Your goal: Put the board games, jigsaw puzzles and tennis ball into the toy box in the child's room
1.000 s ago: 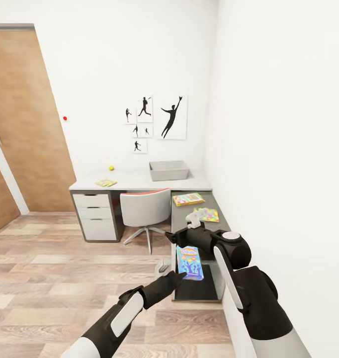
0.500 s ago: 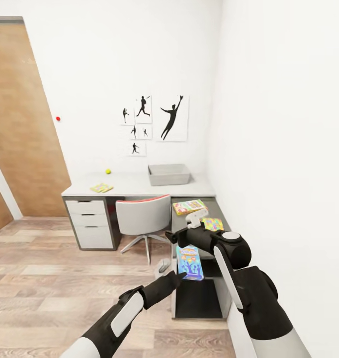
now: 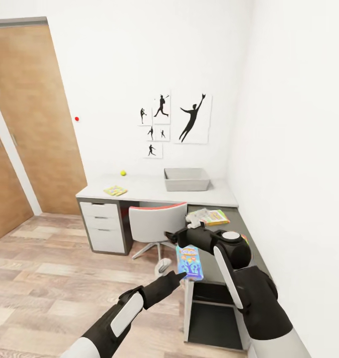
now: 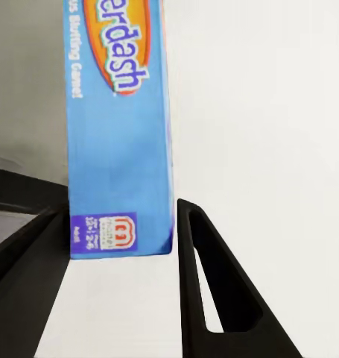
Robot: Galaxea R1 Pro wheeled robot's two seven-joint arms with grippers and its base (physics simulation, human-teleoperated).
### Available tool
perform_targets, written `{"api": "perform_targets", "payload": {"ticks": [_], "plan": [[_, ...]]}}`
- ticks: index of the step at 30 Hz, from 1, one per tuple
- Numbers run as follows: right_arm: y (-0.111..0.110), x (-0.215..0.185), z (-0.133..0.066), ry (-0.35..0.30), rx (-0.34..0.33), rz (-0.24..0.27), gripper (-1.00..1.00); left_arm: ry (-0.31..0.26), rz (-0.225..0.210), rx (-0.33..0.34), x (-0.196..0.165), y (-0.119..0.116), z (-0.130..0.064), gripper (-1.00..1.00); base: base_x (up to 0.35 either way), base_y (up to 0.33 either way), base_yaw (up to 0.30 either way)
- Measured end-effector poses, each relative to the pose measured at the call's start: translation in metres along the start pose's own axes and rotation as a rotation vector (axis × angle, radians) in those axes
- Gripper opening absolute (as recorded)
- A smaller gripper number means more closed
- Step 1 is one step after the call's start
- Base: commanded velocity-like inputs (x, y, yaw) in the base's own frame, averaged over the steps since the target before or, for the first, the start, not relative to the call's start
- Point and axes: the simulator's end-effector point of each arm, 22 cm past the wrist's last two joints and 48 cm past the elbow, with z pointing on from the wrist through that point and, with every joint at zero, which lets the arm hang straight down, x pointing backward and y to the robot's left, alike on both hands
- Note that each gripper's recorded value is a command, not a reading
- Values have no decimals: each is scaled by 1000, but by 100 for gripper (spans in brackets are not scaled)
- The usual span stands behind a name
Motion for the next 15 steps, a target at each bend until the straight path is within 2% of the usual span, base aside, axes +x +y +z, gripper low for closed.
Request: {"api": "perform_targets", "payload": {"ticks": [10,15], "plan": [[0,0,0,0,0,0,100,-3,-1,2,0,0,0,-100,339,0,268],[0,0,0,0,0,0,100,-2,-2,1,0,1,0,-100,147,0,269]]}}
